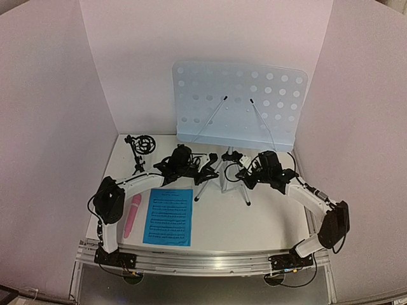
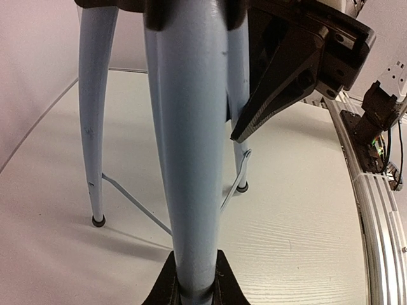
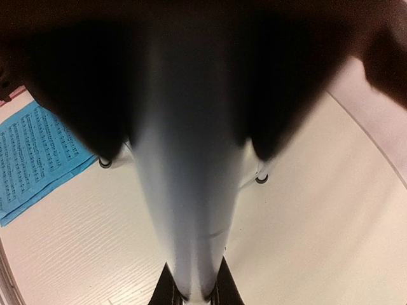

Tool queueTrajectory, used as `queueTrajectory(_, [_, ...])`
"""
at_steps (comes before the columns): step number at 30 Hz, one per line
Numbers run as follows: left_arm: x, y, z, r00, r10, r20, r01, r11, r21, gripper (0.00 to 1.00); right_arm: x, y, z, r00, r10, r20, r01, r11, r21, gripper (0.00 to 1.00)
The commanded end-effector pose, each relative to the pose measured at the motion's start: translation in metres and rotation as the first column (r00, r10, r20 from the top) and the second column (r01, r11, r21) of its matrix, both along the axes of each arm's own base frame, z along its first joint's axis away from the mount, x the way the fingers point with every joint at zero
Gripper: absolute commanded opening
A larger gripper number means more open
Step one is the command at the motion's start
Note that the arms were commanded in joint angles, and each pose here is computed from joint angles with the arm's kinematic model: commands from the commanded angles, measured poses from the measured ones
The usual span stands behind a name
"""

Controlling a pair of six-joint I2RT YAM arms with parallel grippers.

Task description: Set up the instrument practice props

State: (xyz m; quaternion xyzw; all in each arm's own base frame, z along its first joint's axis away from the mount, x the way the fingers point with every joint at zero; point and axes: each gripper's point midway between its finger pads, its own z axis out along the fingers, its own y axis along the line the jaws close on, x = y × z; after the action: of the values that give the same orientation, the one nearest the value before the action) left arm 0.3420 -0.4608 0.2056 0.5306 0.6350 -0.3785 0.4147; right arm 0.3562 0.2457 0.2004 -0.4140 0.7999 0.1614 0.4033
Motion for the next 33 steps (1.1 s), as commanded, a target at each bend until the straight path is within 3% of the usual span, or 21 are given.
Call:
queueTrajectory(1, [0.069, 0.050, 0.061, 0.959, 0.207, 0.193, -0.206, 0.978, -0.026, 0.00, 0.010, -0.103, -0.013, 0.974, -0.226, 0.008, 0.222, 0.948, -0.227, 0.00])
queueTrajectory(10, [0.080, 0.050, 0.055, 0.947, 0.169, 0.275, -0.180, 0.984, 0.014, 0.00, 0.030, -0.123, -0.006, 0.978, -0.202, 0.054, 0.209, 0.928, -0.309, 0.00])
queueTrajectory(22, [0.113, 0.064, 0.052, 0.976, 0.161, 0.145, -0.176, 0.980, 0.096, 0.00, 0.089, -0.076, -0.005, 0.988, -0.114, -0.104, 0.094, 0.979, -0.183, 0.00])
queueTrajectory(33, [0.157, 0.106, 0.033, 0.924, 0.215, 0.316, -0.271, 0.952, 0.142, 0.00, 0.105, -0.080, -0.029, 0.990, -0.097, -0.099, 0.068, 0.963, -0.262, 0.00])
